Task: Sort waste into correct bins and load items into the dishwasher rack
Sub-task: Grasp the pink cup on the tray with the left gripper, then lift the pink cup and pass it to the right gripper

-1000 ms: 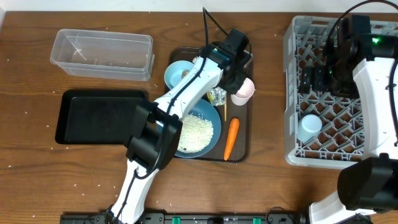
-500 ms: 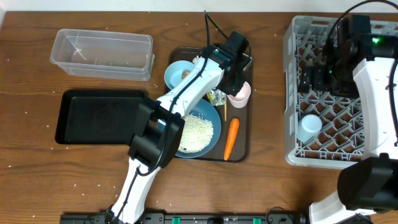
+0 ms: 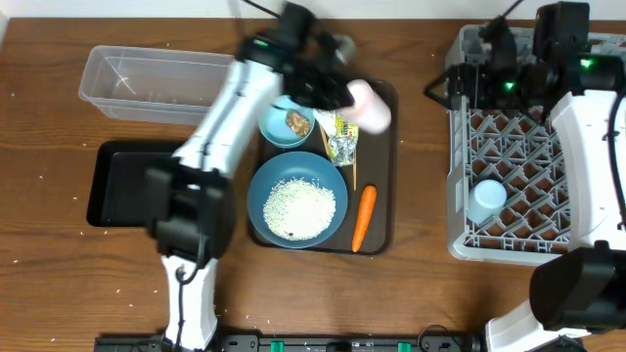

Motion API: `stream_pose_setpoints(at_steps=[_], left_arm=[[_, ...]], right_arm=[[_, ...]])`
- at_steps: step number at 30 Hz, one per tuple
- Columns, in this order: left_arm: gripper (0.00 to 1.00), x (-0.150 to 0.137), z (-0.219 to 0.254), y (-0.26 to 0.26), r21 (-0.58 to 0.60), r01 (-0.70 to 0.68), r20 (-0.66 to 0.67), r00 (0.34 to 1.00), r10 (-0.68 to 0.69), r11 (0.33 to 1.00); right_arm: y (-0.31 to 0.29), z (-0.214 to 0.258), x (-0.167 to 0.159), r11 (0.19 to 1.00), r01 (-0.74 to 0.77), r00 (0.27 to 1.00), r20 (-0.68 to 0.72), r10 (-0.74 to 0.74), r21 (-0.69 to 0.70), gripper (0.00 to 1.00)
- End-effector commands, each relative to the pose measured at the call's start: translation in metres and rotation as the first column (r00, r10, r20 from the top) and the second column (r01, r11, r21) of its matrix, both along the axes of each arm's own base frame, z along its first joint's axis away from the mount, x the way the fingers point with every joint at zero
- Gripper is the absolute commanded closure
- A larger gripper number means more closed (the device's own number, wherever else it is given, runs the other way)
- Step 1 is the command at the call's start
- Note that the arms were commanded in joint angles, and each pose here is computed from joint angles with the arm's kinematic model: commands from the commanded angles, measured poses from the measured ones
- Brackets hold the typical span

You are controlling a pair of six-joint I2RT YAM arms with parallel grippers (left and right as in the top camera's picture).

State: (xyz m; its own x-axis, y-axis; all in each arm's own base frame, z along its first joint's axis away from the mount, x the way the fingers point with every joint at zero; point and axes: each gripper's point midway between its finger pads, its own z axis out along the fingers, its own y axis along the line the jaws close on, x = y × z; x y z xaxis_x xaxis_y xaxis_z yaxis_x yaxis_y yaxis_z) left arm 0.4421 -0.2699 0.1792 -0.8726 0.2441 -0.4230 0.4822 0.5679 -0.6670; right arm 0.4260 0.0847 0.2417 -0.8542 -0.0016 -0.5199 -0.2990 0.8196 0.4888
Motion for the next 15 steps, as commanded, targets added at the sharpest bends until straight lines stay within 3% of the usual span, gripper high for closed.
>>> stream_pose_setpoints(at_steps=[1, 6, 10, 15], left_arm=[[0.94, -0.012, 0.062, 0.003, -0.323, 0.096, -0.023, 0.994, -0.110, 0.942], [0.94, -0.009, 0.090, 0.025, -0.472, 0.122, -0.003, 0.990, -0.141, 0.873], [0.94, -0.012, 0.110, 0.032, -0.559, 0.175, 0.042, 0.982, -0.184, 0.810], [0.94, -0.010, 0.115, 0.035, -0.573, 0.198, 0.077, 0.979, -0.189, 0.795]], right_arm=[[0.048, 0.029, -0.005, 0.969, -0.188, 0.979, 0.106, 0.173, 0.158, 0.03], [0.087, 0.058, -0.002, 0.904, -0.355, 0.916, 0.283, 0.285, 0.238, 0.06], [0.105, 0.062, 0.002, 0.889, -0.380, 0.900, 0.322, 0.293, 0.255, 0.08], [0.124, 0.073, -0.007, 0.833, -0.471, 0.854, 0.386, 0.348, 0.289, 0.09]])
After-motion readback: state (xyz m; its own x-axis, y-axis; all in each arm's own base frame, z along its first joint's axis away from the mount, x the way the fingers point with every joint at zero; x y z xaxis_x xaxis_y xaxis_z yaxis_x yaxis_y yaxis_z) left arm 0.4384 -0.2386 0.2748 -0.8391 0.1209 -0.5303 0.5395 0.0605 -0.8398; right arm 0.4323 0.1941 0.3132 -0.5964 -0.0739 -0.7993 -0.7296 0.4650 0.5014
